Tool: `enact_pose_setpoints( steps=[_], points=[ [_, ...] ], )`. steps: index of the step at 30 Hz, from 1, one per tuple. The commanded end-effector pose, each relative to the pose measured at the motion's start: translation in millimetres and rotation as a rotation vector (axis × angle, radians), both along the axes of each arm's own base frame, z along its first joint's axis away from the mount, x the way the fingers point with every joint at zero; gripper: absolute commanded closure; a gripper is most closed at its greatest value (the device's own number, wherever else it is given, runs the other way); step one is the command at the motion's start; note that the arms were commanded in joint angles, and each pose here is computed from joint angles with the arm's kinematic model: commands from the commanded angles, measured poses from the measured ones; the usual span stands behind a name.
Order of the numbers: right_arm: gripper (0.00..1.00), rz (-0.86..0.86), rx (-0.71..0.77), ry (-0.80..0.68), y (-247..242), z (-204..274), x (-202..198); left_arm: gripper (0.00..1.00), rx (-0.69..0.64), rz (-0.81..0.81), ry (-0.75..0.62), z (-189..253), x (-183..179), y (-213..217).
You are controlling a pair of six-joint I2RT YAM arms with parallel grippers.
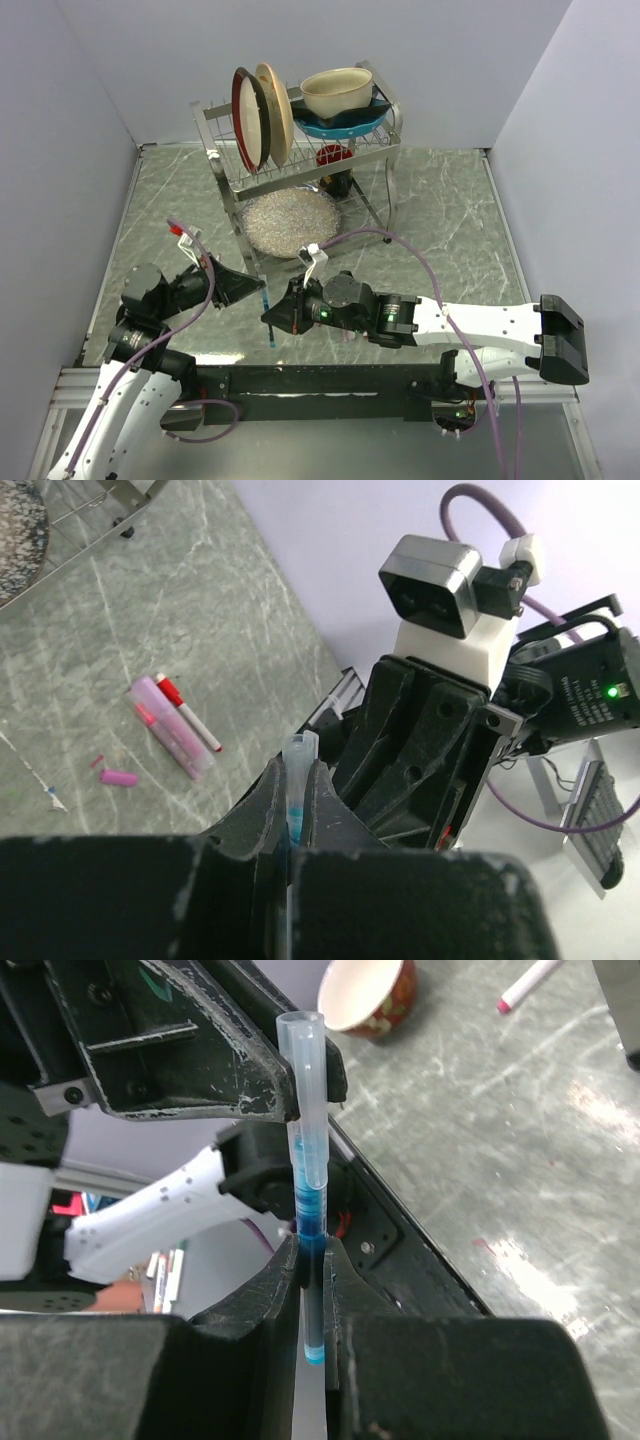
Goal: Insert the pens into the pen caps
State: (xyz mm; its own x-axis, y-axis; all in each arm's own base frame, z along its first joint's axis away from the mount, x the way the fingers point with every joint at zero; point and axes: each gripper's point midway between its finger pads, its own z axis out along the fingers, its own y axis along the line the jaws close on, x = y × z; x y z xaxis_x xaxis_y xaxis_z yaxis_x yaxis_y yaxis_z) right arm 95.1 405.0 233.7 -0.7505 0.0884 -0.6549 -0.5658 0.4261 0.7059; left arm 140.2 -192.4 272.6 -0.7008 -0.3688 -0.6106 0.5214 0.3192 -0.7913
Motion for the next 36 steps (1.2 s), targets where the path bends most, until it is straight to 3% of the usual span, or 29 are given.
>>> enact_pose_setpoints(
  steps=[1, 11, 21, 36],
  points=[
    [1.00, -0.118, 0.119, -0.064, -15, 52, 35, 0.99, 0.060, -0.108, -0.004, -16, -18, -4],
    [1.00, -0.167, 0.180, -0.119, -26, 81, 60, 0.99, -0.094, -0.112, -0.024, 1, -19, -9],
    [1.00, -0.187, 0.234, -0.184, -27, 107, 89, 0.99, -0.161, -0.161, 0.058, -25, -28, -14],
    [1.00, -0.147, 0.281, -0.230, -14, 125, 110, 0.99, -0.165, -0.227, 0.136, -48, -44, -27]
  ],
)
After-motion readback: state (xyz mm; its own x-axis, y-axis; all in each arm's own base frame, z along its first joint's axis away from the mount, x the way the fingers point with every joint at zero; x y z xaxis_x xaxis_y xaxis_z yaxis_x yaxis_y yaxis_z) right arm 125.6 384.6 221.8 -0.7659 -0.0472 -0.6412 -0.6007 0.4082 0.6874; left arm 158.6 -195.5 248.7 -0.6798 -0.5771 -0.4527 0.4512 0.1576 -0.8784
